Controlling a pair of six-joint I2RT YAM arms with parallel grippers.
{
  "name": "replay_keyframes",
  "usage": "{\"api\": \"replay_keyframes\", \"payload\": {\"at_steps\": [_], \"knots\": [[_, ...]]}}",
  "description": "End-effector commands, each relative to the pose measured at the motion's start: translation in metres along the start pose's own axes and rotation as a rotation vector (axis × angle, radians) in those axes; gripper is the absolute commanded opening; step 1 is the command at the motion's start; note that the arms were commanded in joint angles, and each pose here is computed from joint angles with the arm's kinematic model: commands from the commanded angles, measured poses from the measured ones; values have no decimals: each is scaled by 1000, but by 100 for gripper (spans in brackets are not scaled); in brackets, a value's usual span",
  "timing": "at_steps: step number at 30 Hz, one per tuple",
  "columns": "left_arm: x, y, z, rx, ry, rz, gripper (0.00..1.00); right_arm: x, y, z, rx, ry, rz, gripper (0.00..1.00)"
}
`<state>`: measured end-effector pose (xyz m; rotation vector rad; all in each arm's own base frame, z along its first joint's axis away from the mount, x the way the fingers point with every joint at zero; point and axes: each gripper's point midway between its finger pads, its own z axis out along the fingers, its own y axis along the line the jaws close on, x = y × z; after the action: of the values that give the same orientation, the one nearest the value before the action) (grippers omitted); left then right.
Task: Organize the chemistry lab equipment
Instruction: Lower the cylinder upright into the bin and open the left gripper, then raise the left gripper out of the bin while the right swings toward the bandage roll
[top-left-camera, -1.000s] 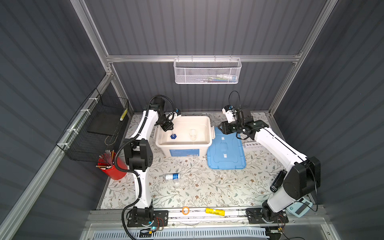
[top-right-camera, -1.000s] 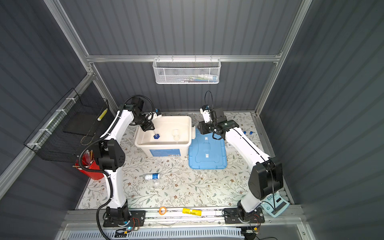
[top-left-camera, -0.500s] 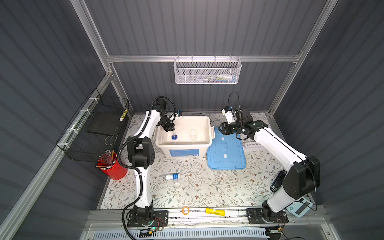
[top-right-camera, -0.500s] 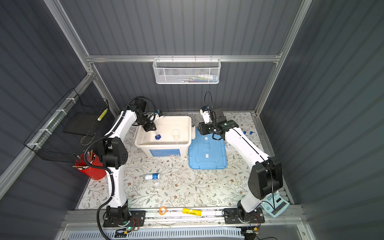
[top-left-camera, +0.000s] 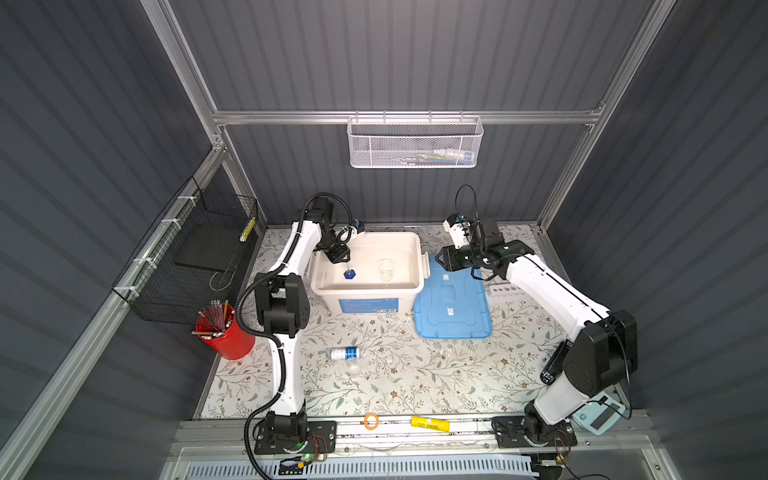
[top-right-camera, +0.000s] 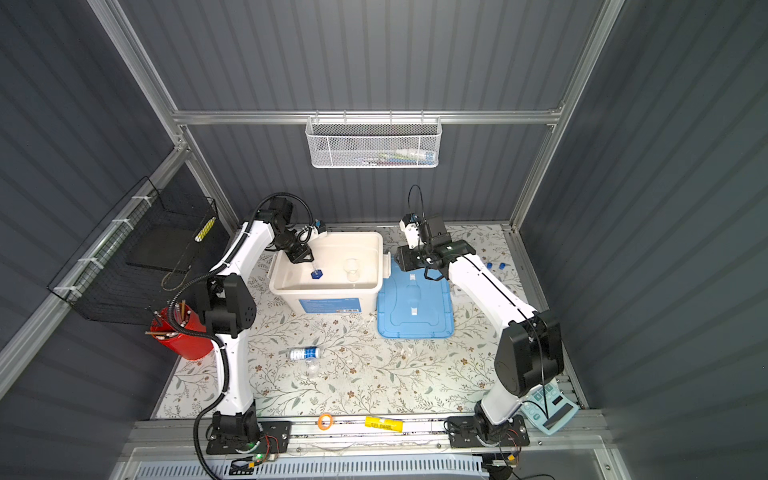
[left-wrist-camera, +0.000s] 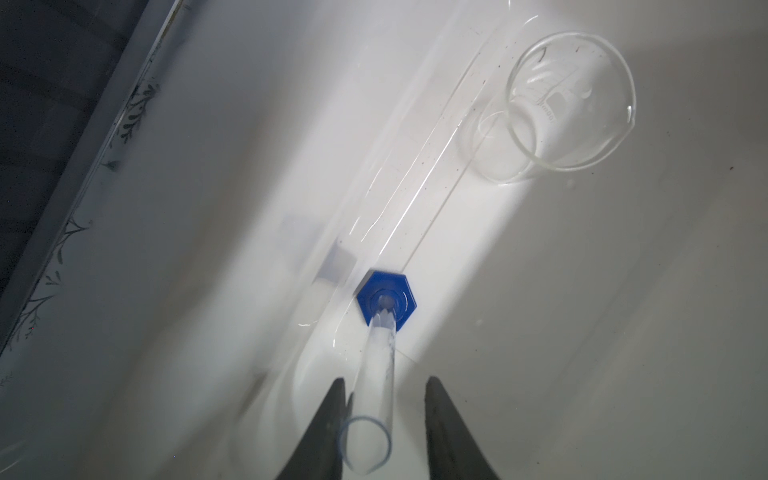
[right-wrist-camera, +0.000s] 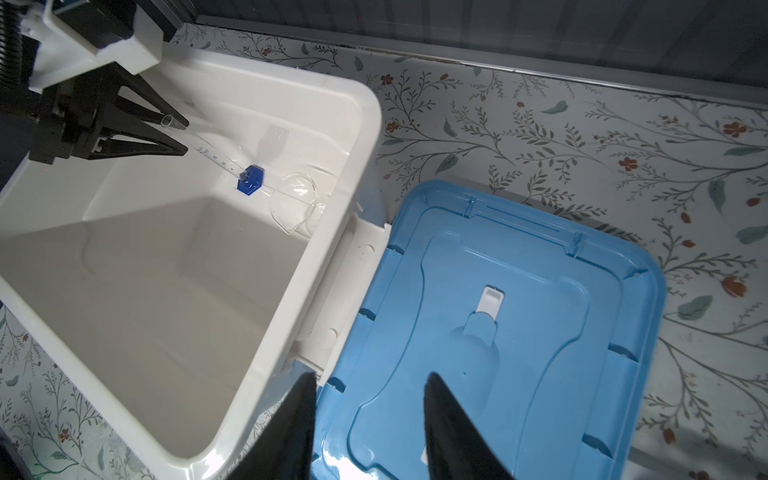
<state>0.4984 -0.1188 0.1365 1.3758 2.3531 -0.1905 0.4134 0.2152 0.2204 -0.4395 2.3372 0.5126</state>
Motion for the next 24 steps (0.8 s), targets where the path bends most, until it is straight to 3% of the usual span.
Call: {"api": "replay_keyframes", "payload": {"at_steps": [1,24], "knots": [[-3,3,-4,-7,-10,11,35,-5,0,-1,-6,-5,6,45],[-35,9,-69,-128,-118,71,47,-13,4,-7,-18,-27,8,45]]}}
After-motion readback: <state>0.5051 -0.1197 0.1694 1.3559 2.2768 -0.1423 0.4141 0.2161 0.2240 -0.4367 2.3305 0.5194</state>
